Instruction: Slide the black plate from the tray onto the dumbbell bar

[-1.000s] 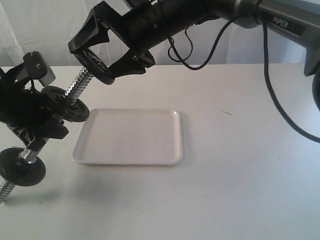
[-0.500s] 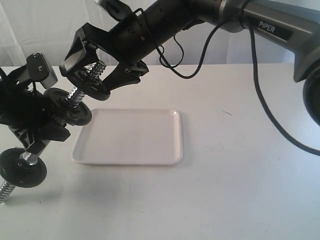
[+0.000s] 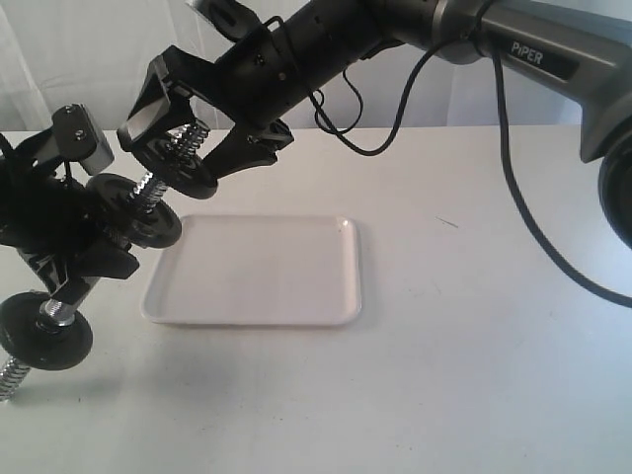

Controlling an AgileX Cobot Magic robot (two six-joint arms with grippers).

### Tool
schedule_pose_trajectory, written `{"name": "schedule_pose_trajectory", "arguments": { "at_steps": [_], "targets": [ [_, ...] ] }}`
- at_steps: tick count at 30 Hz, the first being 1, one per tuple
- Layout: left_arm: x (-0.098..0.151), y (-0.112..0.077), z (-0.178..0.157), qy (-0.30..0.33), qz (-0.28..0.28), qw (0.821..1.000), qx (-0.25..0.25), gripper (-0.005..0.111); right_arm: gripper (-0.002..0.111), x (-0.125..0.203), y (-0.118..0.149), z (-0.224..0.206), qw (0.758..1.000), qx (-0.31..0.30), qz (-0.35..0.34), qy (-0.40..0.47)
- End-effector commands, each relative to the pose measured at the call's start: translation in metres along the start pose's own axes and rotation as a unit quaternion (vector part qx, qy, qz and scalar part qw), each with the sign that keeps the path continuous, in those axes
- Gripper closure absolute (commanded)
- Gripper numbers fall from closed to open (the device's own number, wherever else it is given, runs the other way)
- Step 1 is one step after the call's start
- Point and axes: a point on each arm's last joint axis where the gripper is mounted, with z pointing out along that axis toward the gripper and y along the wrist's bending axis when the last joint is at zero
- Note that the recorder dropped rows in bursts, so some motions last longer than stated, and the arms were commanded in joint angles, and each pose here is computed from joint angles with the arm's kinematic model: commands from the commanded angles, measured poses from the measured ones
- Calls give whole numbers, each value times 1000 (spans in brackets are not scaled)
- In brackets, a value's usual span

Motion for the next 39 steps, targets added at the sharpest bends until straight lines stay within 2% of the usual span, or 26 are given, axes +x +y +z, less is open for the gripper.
{"name": "schedule_pose_trajectory", "arguments": {
  "at_steps": [1, 12, 16, 28, 35, 39],
  "targets": [
    [-24, 0, -21, -76, -26, 996, -28, 107, 16, -5, 11, -8, 1000, -15, -11, -21],
    [-24, 0, -21, -76, -23, 996, -29, 107, 16, -5, 11, -8, 1000, -15, -11, -21],
    [-24, 0, -21, -76, -23, 996, -29, 107, 3, -5, 11, -8, 1000, -15, -11, -21],
    [-24, 0, -21, -76, -23, 996, -28, 107, 3, -6, 10, -12, 999, -12, -28, -25],
    [-23, 1, -19, -74, -25, 997, -27, 107, 3, -18, 14, -55, 996, 18, -55, -72],
    [-20, 9, -13, -71, -68, 994, -48, 107, 3, -23, 19, -91, 991, 63, -63, -102]
  ]
}}
